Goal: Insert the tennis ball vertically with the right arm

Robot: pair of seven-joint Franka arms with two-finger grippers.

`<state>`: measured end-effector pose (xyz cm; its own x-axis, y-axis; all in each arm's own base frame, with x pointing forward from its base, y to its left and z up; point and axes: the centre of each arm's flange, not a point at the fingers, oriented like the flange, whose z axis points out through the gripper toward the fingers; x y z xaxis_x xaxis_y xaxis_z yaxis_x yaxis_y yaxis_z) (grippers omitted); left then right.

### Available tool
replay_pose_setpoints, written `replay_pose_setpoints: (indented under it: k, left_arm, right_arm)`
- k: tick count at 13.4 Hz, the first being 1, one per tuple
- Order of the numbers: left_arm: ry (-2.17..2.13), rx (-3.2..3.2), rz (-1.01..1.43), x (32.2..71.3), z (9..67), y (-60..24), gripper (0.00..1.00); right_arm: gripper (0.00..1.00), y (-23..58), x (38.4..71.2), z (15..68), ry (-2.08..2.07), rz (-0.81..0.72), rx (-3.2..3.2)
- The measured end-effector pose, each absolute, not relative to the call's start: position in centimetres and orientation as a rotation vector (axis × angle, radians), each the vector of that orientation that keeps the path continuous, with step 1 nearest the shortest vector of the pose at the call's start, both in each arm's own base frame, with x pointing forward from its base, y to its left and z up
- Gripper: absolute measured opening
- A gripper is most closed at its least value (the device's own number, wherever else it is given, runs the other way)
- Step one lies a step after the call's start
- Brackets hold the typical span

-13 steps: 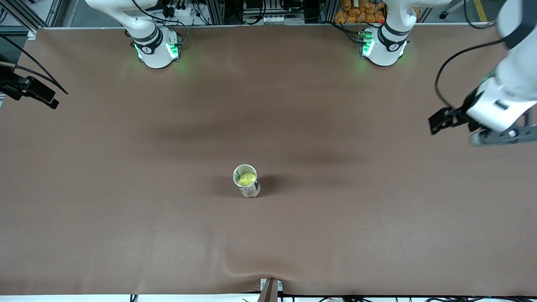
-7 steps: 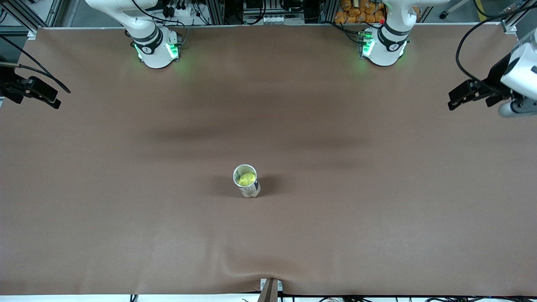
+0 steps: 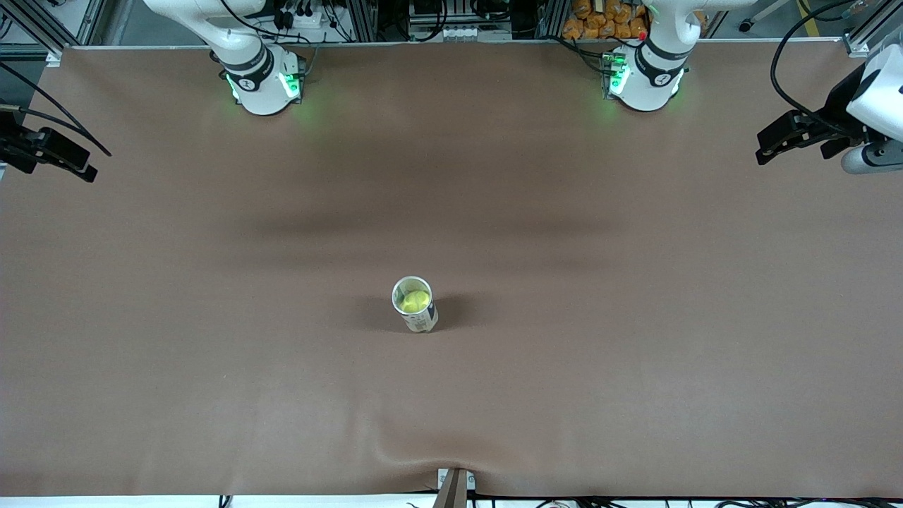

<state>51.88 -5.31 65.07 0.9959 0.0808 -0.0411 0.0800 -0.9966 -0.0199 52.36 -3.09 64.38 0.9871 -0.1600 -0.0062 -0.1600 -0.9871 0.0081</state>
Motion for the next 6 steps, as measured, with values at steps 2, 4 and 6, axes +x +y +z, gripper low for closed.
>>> replay_pose_setpoints:
  k: [2, 4, 6]
  left_arm:
    - [-0.112, -3.123, 0.04, 51.83, 65.82, -5.78, 1.0]
    - [-0.106, -3.136, 0.04, 51.73, 66.09, -6.1, 1.0]
    - [-0.107, -3.144, 0.041, 51.7, 66.22, -6.12, 1.0]
  right_arm:
    - [1.0, -3.13, 52.31, 64.43, -0.253, -0.011, 3.124]
    - [1.0, -3.17, 52.3, 64.47, -0.254, -0.01, 3.124]
    - [1.0, -3.21, 52.29, 64.47, -0.255, -0.011, 3.124]
